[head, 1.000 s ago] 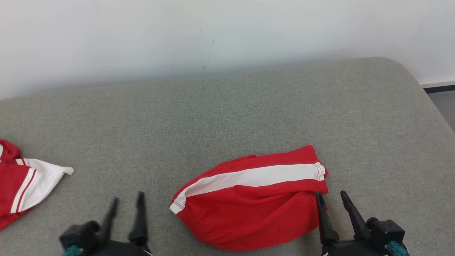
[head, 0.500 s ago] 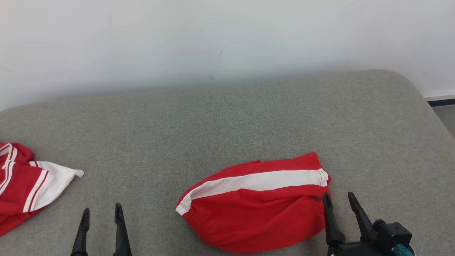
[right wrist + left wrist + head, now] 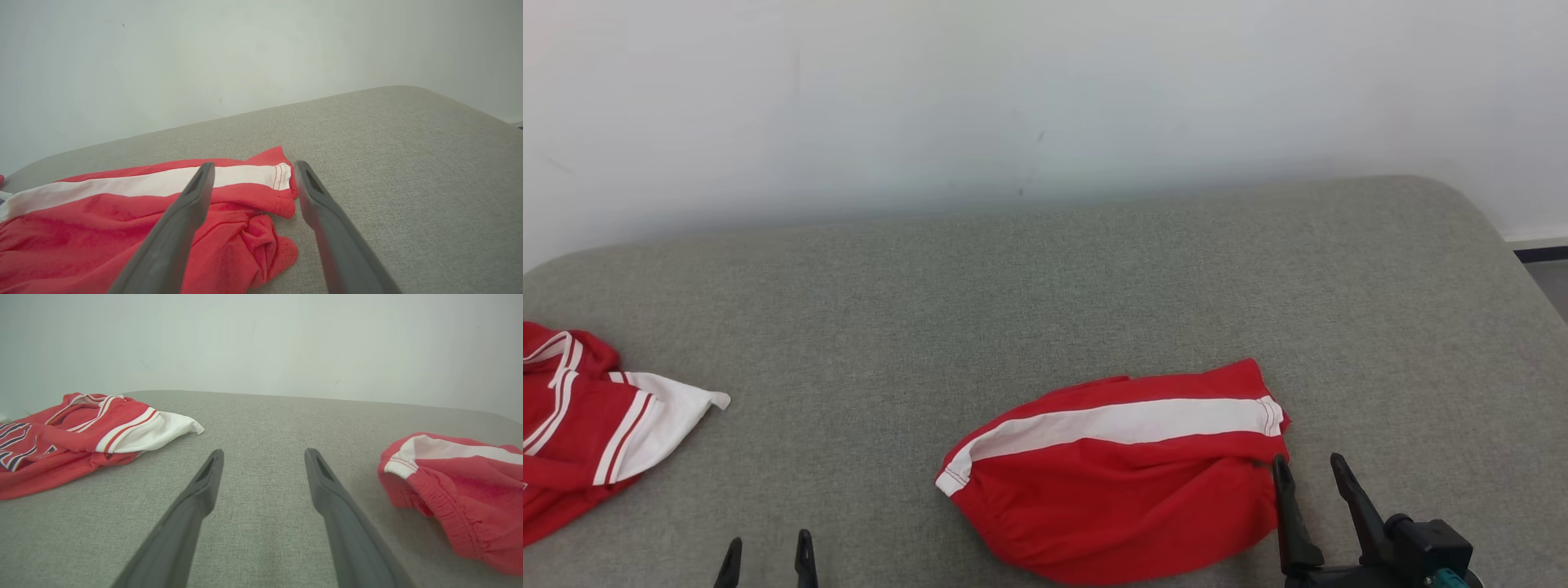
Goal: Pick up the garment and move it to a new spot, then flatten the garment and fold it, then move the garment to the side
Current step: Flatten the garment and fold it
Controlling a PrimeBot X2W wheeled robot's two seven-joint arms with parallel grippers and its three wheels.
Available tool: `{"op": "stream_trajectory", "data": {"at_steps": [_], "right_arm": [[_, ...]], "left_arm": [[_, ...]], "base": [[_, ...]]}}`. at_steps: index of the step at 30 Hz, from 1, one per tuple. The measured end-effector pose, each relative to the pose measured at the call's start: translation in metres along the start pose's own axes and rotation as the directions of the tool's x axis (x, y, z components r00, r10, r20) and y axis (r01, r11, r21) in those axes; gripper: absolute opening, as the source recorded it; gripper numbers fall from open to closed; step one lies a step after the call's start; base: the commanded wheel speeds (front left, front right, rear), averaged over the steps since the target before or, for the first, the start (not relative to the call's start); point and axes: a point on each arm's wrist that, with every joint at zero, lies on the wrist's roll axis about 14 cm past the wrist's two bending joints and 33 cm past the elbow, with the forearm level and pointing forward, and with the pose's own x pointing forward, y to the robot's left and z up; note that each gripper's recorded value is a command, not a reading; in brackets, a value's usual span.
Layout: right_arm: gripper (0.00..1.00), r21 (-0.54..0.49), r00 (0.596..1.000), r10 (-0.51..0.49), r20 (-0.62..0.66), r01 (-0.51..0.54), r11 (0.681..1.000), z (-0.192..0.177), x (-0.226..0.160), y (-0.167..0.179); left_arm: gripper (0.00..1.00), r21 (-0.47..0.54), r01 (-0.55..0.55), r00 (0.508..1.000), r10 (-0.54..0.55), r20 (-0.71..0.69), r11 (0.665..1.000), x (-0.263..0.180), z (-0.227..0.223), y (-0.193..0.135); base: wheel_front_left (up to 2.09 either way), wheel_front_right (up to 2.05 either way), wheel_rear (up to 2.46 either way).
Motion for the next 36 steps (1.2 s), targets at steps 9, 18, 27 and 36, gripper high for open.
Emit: {"op": "stream_trajectory", "data": {"at_steps": [9, 18, 27, 36], "right_arm": [[1.0, -0.013, 1.0, 0.006, 0.002, -0.006, 1.0, 0.003, 0.0, 0.001], [1.0, -0.006, 1.0, 0.007, -0.004, -0.007, 1.0, 0.001, -0.001, 0.002], [1.0, 0.006, 1.0, 0.011, -0.004, -0.011, 1.0, 0.001, -0.001, 0.004], [1.0, 0.013, 0.999, 0.043, -0.012, -0.043, 0.999, 0.015, 0.011, 0.014]], "left_arm": [[1.0, 0.04, -0.001, 1.0, 0.002, -0.026, 0.999, -0.005, -0.008, 0.003], [1.0, 0.039, 0.004, 0.999, -0.003, -0.033, 0.999, -0.004, -0.01, 0.002], [1.0, 0.029, 0.033, 0.999, -0.031, -0.036, 0.999, -0.001, -0.011, -0.006], [1.0, -0.209, 0.08, 0.991, -0.101, -0.091, 0.975, 0.008, -0.028, -0.037]], "base": [[0.0, 0.0, 0.0], [0.0, 0.0, 0.0], [0.0, 0.0, 0.0], [0.0, 0.0, 0.0]]}}
